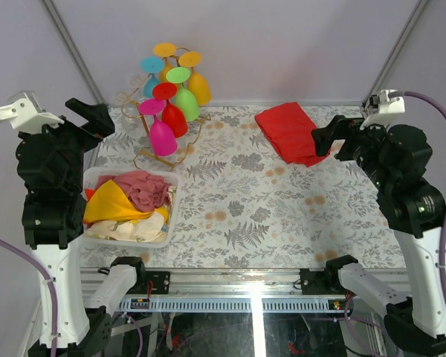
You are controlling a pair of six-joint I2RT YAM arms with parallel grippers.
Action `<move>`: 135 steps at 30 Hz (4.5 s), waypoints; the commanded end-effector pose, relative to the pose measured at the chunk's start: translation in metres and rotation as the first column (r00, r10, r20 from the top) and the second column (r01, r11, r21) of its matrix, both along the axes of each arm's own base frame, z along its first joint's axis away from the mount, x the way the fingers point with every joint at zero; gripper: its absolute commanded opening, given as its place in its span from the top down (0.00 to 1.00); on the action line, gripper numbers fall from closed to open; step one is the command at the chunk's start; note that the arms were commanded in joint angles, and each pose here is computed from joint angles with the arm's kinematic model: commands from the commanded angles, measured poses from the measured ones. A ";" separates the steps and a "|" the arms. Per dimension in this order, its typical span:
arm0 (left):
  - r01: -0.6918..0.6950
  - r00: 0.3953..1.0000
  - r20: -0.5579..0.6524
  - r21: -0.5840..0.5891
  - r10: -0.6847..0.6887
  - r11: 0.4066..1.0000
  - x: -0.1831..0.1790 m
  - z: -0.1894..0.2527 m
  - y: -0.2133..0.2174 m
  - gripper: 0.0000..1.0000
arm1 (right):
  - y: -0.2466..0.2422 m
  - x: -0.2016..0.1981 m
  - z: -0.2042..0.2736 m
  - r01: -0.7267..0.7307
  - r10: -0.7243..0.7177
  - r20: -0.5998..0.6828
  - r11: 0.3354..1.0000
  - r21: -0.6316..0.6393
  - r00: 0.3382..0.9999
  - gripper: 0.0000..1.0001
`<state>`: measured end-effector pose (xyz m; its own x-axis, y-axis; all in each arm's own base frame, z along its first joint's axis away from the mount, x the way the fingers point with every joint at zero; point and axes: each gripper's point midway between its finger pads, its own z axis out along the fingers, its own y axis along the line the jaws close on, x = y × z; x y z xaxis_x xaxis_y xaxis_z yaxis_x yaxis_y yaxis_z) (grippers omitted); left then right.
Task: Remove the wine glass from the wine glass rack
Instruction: Pick up the wine glass from the wine rack.
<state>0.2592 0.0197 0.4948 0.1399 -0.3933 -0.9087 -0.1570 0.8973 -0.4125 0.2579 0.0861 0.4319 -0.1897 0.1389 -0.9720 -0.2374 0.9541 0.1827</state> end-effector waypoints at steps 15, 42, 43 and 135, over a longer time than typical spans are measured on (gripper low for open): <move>-0.048 0.926 -0.378 -0.108 0.004 0.993 0.013 -0.119 0.014 0.00 | 0.063 0.048 -0.080 -0.229 0.370 -0.333 0.891 0.392 0.867 0.01; -0.083 0.942 -0.333 -0.116 0.040 0.990 0.009 -0.089 0.021 0.00 | 0.173 0.153 -0.070 -0.148 0.308 -0.271 0.863 0.483 0.912 0.00; -0.086 0.943 -0.330 -0.116 0.044 0.990 0.008 -0.088 0.022 0.00 | 0.177 0.156 -0.071 -0.150 0.317 -0.282 0.861 0.485 0.906 0.00; 0.314 0.880 -0.172 -0.488 -0.443 0.814 0.142 -0.078 -0.051 0.38 | 0.144 0.087 -0.050 -0.220 0.330 -0.207 0.880 0.422 0.921 0.10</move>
<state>0.4049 -0.0327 0.3852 -0.3791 -0.7338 -0.5637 -0.0767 0.6320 -0.7711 0.3488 0.2373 0.3731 -0.5704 0.4067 -0.7136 -0.3389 0.6749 0.6555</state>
